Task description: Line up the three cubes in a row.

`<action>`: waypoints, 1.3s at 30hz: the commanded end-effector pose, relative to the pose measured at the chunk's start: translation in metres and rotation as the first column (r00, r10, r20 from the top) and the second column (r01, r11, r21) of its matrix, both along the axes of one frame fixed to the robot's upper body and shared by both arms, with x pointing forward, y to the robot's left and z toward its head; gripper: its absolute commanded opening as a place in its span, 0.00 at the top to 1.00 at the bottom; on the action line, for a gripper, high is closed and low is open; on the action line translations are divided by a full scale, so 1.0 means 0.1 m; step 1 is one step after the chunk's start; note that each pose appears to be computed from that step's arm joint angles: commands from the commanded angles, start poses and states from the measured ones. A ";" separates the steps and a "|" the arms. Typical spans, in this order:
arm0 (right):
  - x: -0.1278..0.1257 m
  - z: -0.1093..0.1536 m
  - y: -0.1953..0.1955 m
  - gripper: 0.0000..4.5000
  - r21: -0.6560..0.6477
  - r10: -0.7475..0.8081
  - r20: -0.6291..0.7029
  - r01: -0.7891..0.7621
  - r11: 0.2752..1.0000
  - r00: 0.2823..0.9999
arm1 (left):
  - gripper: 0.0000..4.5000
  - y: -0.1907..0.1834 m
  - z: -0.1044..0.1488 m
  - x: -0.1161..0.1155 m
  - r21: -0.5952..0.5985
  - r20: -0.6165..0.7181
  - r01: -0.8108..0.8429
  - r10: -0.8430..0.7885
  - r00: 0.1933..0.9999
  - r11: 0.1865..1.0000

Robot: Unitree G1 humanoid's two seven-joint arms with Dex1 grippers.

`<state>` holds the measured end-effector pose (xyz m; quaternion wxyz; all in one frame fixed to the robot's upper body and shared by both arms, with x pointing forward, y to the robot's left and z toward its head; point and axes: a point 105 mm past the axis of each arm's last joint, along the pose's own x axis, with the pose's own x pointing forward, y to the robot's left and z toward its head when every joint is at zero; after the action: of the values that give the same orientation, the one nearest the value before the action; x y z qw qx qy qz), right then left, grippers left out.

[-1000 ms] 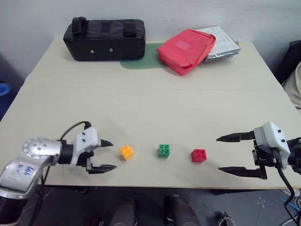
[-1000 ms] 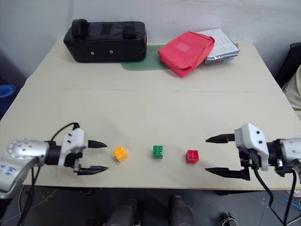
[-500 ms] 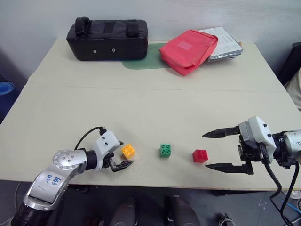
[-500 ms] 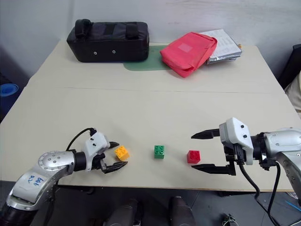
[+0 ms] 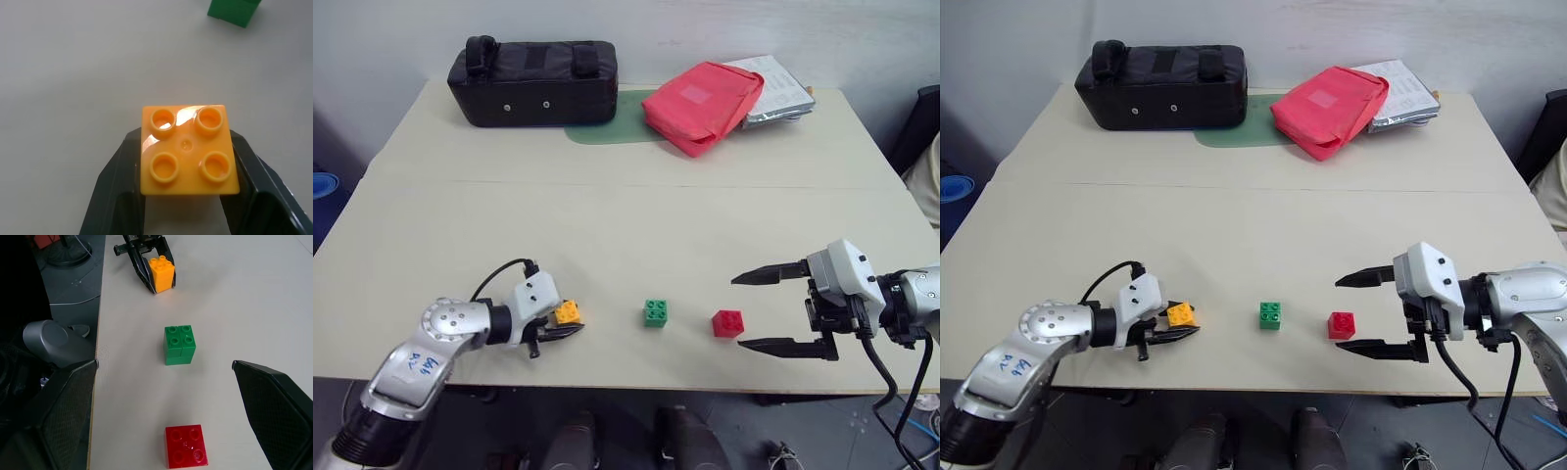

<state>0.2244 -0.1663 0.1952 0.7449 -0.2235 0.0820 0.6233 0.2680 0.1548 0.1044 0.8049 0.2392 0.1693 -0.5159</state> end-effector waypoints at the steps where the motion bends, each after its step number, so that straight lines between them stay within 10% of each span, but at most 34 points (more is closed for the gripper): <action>1: -0.05 0.03 0.06 0.00 0.010 0.027 0.030 -0.027 1.000 0.999 | 0.66 0.01 0.12 0.06 0.016 0.064 0.149 -0.150 0.987 0.989; 21: -0.09 -0.02 0.07 0.00 0.022 -0.016 0.035 0.015 1.000 0.999 | 0.66 -0.21 0.09 0.28 0.089 0.012 0.442 -0.445 0.896 0.893; 30: -0.10 -0.01 -0.03 0.00 -0.004 -0.003 0.019 0.004 1.000 1.000 | 0.04 -0.03 0.27 0.14 0.054 0.004 0.421 -0.422 0.906 0.905; 39: -0.15 0.05 -0.68 0.00 -0.045 -0.133 -0.045 0.131 0.990 0.990 | 0.01 0.64 0.84 -0.16 0.045 -0.039 0.307 -0.306 0.951 0.951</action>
<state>0.2129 -0.2232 0.1896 0.7772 -0.2034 0.1329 0.5804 0.2606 0.2166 0.1700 0.7078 0.2742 0.1723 -0.6278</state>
